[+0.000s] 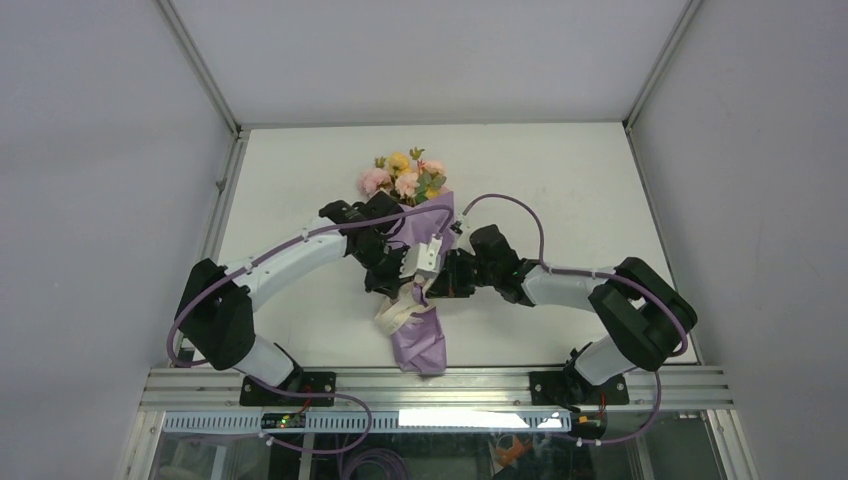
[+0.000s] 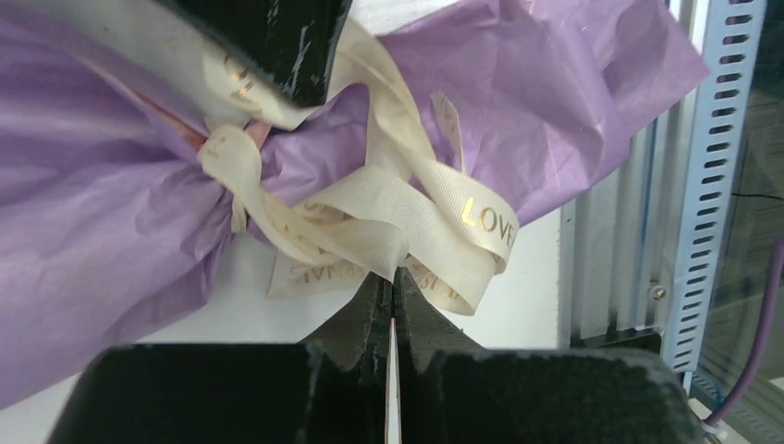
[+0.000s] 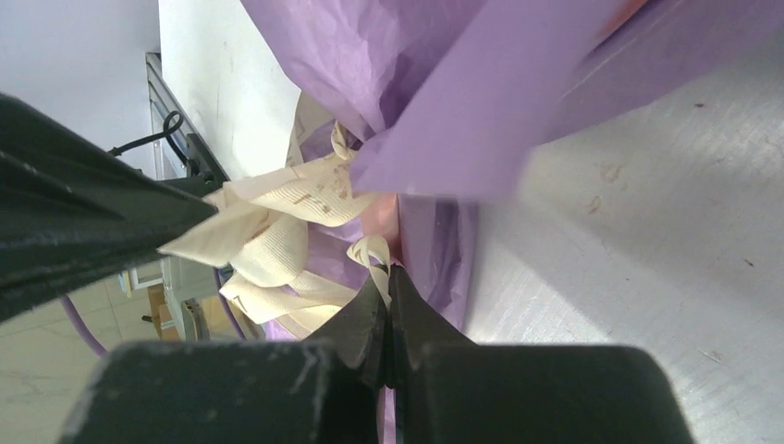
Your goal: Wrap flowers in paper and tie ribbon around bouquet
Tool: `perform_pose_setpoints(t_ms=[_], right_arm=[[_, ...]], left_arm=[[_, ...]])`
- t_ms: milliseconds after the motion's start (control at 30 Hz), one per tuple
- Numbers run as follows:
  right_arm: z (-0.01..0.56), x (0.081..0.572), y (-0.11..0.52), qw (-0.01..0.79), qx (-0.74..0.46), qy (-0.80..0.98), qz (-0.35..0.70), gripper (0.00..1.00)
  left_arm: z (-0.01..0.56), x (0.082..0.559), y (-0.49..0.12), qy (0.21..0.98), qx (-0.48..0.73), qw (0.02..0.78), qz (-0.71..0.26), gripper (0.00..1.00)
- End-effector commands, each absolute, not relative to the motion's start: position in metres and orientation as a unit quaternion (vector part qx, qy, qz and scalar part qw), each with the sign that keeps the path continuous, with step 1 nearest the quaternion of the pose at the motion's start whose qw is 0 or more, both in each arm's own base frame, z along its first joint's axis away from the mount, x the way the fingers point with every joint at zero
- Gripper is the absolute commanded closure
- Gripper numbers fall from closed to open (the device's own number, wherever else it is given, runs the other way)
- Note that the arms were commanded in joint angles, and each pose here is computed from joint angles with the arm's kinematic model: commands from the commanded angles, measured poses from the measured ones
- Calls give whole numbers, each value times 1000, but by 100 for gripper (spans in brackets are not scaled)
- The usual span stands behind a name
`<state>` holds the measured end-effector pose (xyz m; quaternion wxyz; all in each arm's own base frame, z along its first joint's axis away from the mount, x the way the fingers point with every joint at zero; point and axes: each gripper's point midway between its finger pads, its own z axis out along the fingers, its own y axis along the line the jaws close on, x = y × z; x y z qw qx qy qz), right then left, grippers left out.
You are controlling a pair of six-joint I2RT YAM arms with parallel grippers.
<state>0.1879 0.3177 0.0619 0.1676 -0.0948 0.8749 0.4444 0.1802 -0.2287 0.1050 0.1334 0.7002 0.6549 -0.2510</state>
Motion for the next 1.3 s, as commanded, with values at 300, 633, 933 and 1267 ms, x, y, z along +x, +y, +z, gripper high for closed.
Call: perform_pose_setpoints(t_ms=[300,633,933,1267], right_arm=[[82,193,332,187,-125,858,462,100],[80,178,340,185,-152,859,453,100],[81,177,343,191,-155,856,455,100],[82,176,340,196,-155,855,455,100]], left_arm=[[96,175,-218,622,745,108,-215,68],[138,189,-216,589,764,117,-235,46],[130,225,-269,701,639,200,-246,57],[100,235,-269,721,626,209,-213,79]])
